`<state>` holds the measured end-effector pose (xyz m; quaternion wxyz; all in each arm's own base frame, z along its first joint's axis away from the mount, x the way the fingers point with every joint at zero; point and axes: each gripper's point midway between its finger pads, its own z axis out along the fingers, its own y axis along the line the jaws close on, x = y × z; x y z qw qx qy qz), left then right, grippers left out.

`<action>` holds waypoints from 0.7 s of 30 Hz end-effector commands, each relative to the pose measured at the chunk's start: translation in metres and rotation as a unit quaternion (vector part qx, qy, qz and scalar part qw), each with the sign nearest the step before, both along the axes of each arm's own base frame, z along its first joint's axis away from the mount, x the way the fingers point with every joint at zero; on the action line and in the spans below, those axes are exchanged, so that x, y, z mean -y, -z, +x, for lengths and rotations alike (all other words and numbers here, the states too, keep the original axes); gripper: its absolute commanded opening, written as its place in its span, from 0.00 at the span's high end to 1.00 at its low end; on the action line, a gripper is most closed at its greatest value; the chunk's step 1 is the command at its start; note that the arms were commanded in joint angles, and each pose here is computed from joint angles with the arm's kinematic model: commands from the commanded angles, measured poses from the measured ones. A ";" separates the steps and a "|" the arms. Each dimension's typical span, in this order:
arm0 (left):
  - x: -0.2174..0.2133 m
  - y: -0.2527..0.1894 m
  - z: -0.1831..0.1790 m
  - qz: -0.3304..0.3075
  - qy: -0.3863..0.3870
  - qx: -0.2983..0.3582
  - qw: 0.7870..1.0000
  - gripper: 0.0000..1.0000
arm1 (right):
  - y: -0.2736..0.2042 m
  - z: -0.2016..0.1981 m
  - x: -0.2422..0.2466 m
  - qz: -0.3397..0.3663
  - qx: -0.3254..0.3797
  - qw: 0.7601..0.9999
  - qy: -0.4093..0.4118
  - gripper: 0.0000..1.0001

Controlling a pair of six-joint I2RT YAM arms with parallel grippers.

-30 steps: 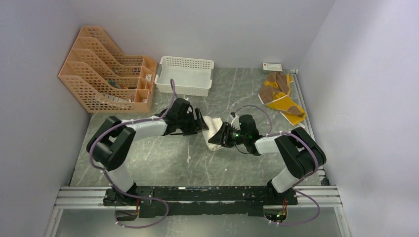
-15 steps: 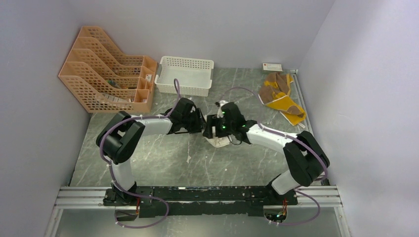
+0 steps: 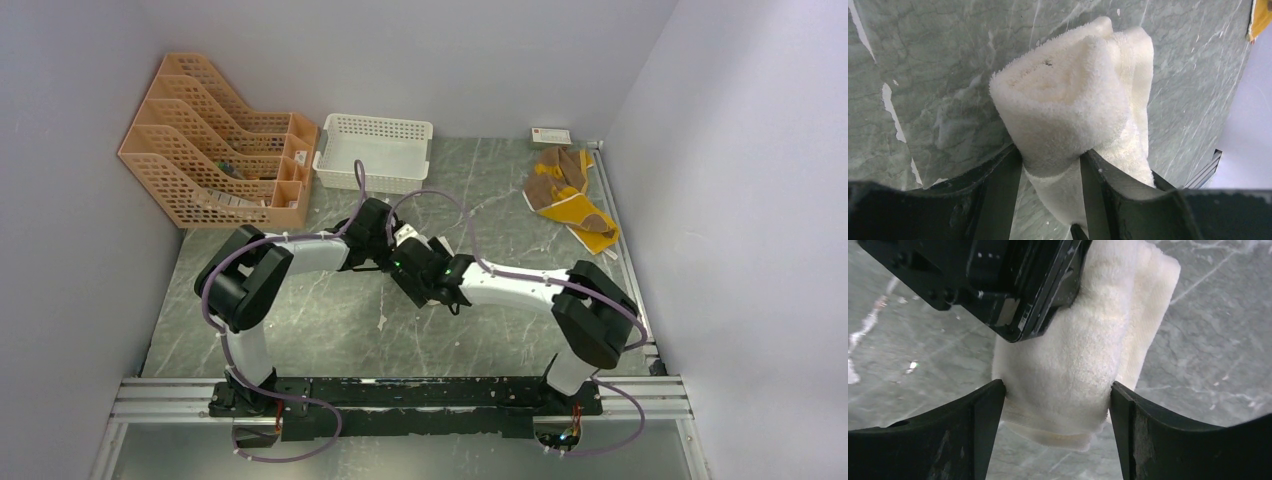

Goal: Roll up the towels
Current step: Roll the towel at the center of the board.

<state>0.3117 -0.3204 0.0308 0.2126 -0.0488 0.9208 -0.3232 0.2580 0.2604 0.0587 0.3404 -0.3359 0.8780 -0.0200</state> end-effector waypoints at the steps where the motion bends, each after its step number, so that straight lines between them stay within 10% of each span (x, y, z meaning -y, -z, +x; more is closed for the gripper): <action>1: 0.000 -0.001 0.000 0.013 0.009 0.008 1.000 0.44 | -0.015 0.015 0.014 -0.074 0.059 0.995 0.009 0.24; 21: -0.001 0.005 -0.006 0.017 0.015 -0.013 1.000 0.44 | 0.003 -0.002 -0.045 0.027 -0.024 0.999 0.006 0.16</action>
